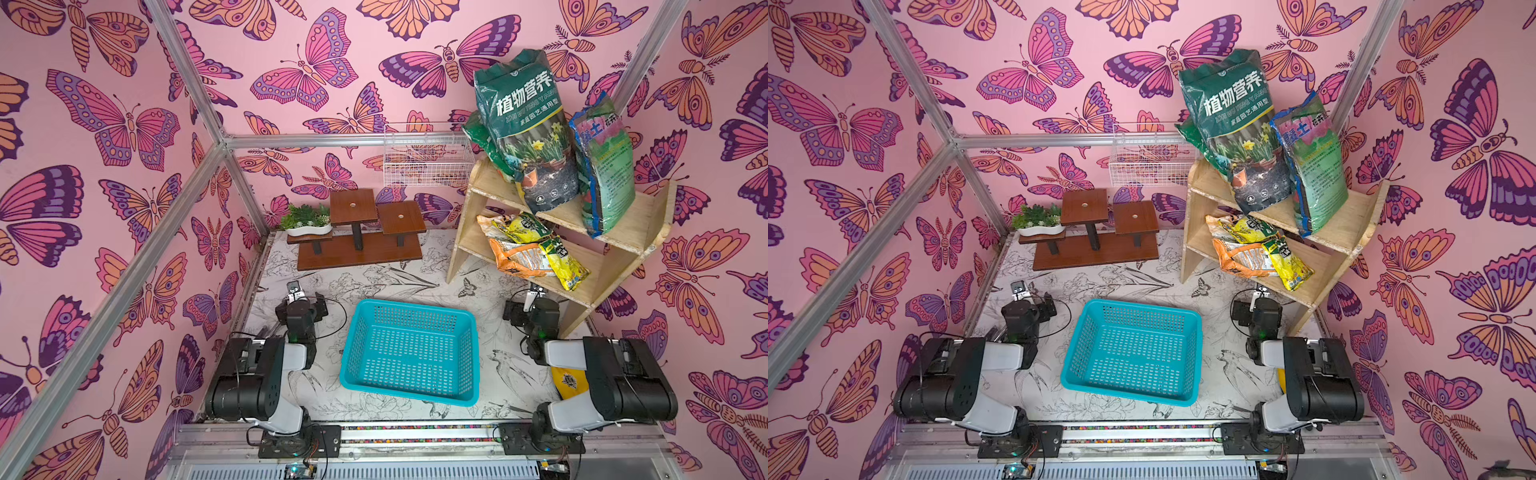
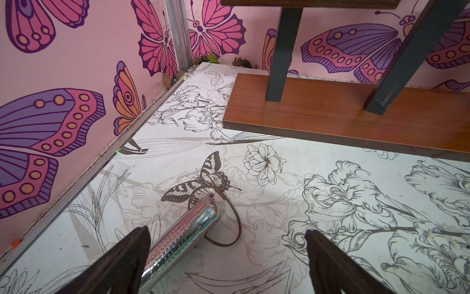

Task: Take down the fertilizer bag from the shelf
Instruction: Pick up the fertilizer bag from the shelf.

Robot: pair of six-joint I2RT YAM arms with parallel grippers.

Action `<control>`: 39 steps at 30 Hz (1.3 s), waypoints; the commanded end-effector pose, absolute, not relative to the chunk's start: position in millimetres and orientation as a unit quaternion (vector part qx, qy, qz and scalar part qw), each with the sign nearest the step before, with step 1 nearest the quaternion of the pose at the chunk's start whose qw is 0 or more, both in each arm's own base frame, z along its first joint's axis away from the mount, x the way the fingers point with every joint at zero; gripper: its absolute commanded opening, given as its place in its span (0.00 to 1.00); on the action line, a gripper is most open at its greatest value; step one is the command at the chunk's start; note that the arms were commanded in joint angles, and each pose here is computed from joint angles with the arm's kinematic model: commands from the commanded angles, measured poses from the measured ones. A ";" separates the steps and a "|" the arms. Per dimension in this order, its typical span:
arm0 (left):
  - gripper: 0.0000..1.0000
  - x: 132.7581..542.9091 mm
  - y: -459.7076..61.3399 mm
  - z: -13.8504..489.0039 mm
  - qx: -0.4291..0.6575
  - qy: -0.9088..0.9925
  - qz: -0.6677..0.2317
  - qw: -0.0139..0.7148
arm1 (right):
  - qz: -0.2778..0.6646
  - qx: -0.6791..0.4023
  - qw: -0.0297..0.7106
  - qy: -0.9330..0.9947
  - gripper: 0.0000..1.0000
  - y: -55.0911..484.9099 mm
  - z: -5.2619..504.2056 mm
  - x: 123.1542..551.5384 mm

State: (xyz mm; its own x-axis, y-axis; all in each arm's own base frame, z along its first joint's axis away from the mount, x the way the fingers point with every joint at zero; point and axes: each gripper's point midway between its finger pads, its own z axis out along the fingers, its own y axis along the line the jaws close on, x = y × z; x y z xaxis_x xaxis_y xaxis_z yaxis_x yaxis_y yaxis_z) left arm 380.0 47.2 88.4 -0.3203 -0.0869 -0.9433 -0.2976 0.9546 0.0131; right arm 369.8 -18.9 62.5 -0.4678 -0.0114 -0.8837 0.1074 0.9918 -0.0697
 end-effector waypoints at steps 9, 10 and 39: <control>1.00 384.1 47.7 93.6 -0.119 0.800 0.097 0.579 | -0.057 0.029 0.562 0.824 0.99 -20.2 94.6 390.8; 1.00 384.1 47.7 93.8 -0.119 0.800 0.097 0.580 | -0.057 0.029 0.562 0.825 0.99 -20.5 94.4 390.7; 1.00 377.9 60.5 101.8 -0.157 0.791 0.111 0.581 | -0.046 0.020 0.572 0.819 0.99 -17.7 99.6 390.8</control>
State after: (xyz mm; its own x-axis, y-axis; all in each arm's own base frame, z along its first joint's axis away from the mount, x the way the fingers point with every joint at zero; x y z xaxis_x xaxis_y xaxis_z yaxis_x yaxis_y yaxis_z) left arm 383.1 50.4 92.4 -0.3117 -0.0943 -0.9455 -0.3158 0.9488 0.0095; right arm 370.3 -18.4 62.7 -0.4671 -0.0113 -0.8841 0.0971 0.9932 -0.0639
